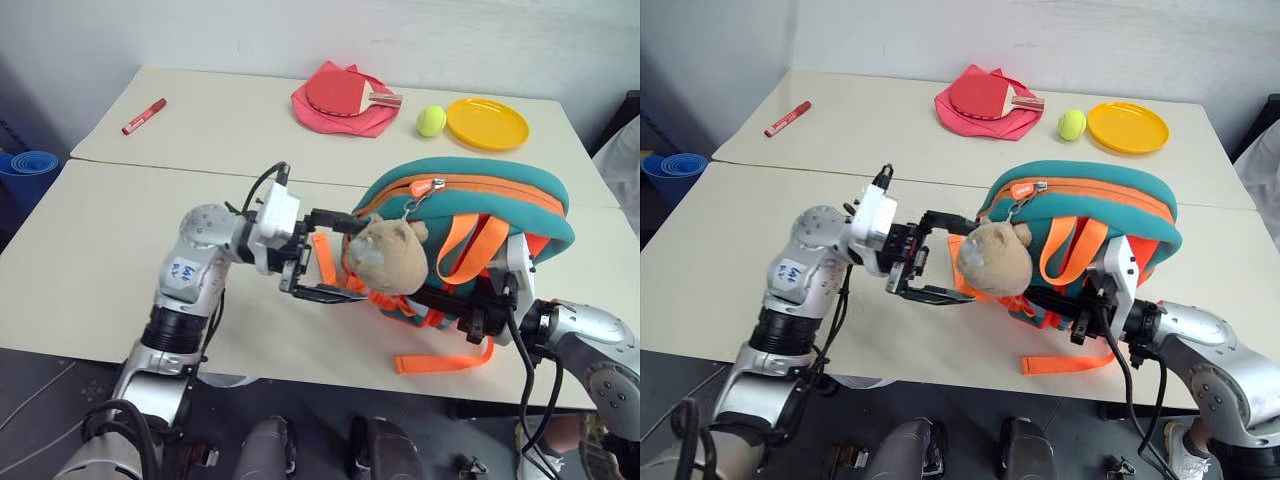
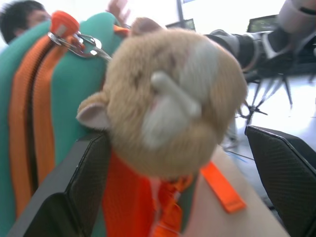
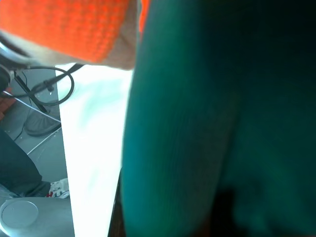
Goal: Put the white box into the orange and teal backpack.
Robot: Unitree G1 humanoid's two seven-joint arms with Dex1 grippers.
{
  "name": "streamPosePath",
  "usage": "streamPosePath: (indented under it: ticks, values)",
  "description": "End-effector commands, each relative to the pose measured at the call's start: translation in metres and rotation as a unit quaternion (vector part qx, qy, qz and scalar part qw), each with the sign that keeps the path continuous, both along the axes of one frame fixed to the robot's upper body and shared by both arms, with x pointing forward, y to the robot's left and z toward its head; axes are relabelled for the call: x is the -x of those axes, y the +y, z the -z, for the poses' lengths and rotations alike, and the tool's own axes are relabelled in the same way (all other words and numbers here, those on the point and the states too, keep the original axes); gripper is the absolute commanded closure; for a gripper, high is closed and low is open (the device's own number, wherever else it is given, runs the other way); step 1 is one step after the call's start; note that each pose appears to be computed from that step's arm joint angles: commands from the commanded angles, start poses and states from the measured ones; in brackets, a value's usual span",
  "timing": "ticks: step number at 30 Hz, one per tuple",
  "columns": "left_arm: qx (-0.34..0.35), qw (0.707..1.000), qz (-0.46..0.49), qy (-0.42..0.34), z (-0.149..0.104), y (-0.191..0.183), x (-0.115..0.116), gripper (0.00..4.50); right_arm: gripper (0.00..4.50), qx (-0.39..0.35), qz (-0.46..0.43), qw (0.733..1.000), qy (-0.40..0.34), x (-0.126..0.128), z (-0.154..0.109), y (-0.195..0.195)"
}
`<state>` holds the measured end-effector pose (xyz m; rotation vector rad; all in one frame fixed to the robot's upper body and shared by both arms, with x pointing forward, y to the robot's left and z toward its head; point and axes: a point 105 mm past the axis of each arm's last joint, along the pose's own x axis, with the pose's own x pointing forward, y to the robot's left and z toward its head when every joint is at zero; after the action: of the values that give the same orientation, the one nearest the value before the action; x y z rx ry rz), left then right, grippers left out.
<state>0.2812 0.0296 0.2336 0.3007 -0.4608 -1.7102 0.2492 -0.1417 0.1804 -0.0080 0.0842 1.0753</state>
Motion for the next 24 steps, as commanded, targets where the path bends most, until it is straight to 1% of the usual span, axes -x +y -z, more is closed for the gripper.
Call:
streamPosePath:
  ticks: [1,3,6,9,11,12,14,15,16,17,18,19,20,21,24]
  values:
    - [0.041,0.999,-0.026,-0.014,-0.006,-0.014,-0.001,0.22,4.50,-0.010,-0.006,1.000,-0.005,0.004,-0.005,0.006]
    - [0.064,0.997,-0.038,-0.007,-0.011,-0.020,-0.003,0.60,4.50,-0.011,-0.002,1.000,-0.005,0.005,-0.006,0.007]
    - [0.075,0.997,-0.032,0.003,-0.015,-0.016,-0.003,1.47,4.50,-0.013,0.003,1.000,-0.006,0.004,-0.006,0.008]
    - [0.077,0.996,-0.036,0.019,-0.023,0.002,-0.011,2.33,4.50,-0.014,0.013,1.000,-0.007,0.004,-0.006,0.006]
    - [0.067,0.996,-0.053,0.030,-0.026,0.018,-0.020,2.76,4.50,-0.014,0.021,1.000,-0.006,0.005,-0.005,0.004]
    - [0.053,0.996,-0.061,0.040,-0.025,0.028,-0.024,2.89,4.50,-0.015,0.027,1.000,-0.004,0.006,-0.004,0.002]
    - [0.024,0.995,-0.083,0.046,-0.023,0.046,-0.034,3.03,4.50,-0.017,0.033,0.999,-0.003,0.006,-0.003,0.000]
    - [0.013,0.993,-0.107,0.051,-0.023,0.057,-0.043,3.15,4.50,-0.020,0.038,0.999,-0.004,0.006,-0.003,0.000]
    - [0.010,0.989,-0.141,0.052,-0.024,0.067,-0.054,3.15,4.50,-0.025,0.043,0.999,-0.005,0.006,-0.003,-0.001]
    - [0.005,0.982,-0.175,0.068,-0.023,0.075,-0.067,3.15,4.50,-0.029,0.047,0.998,-0.006,0.006,-0.004,-0.001]
    - [-0.004,0.967,-0.240,0.082,-0.018,0.086,-0.087,3.15,4.50,-0.031,0.052,0.998,-0.006,0.006,-0.003,-0.002]
    - [0.000,0.955,-0.273,0.114,-0.014,0.093,-0.099,3.15,4.50,-0.036,0.056,0.998,-0.006,0.006,-0.003,-0.002]
    - [0.017,0.948,-0.287,0.134,-0.011,0.098,-0.105,3.15,4.50,-0.041,0.060,0.997,-0.005,0.006,-0.003,-0.002]
    - [0.022,0.944,-0.294,0.149,-0.003,0.101,-0.108,3.15,4.50,-0.050,0.058,0.997,-0.002,0.007,-0.004,-0.002]
    - [-0.011,0.947,-0.274,0.167,0.032,0.097,-0.098,3.15,4.50,-0.066,0.057,0.996,0.000,0.009,-0.006,0.000]
